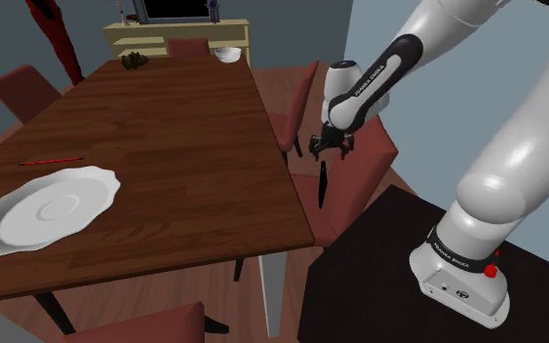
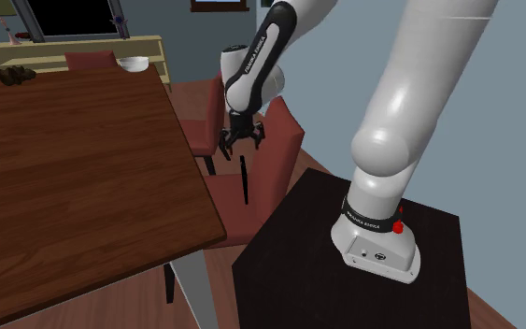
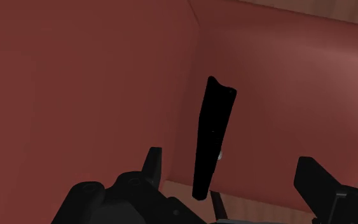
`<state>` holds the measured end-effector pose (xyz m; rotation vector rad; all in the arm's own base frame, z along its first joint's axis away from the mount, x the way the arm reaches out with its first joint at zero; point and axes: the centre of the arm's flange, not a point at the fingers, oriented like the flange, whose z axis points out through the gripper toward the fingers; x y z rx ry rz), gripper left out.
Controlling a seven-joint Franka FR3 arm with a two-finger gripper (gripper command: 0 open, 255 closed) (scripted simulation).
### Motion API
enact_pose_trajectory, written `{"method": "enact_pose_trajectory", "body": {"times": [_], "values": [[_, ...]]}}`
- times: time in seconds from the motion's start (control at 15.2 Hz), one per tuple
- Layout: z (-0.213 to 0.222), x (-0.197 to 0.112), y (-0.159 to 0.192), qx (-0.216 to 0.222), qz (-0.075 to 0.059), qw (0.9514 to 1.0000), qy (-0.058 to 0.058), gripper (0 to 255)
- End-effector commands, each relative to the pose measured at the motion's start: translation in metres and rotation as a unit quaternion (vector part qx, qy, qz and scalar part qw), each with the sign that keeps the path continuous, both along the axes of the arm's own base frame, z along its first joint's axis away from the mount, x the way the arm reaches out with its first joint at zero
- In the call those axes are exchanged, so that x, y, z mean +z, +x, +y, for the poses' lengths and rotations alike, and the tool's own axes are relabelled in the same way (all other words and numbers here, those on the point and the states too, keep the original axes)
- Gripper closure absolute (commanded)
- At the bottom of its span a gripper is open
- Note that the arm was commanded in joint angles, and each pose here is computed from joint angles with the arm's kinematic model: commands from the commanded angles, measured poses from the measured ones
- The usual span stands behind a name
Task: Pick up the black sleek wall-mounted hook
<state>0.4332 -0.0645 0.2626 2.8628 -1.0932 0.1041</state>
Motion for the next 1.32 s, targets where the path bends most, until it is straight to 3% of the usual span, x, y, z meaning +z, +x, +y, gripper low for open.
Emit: {"method": "enact_pose_trajectory", "body": {"times": [0.0,0.2,0.79,0.86,1.25], "values": [[-0.013,-0.042,0.007,-0.018,-0.011,0.9998,0.003,0],[-0.024,-0.07,0.021,-0.05,-0.022,0.9985,0.001,0],[-0.024,-0.11,0.021,-0.05,-0.022,0.9985,0.001,0],[-0.023,-0.107,0.021,-0.05,-0.022,0.9985,0.001,255],[-0.023,-0.109,0.021,-0.05,-0.022,0.9985,0.001,255]]}}
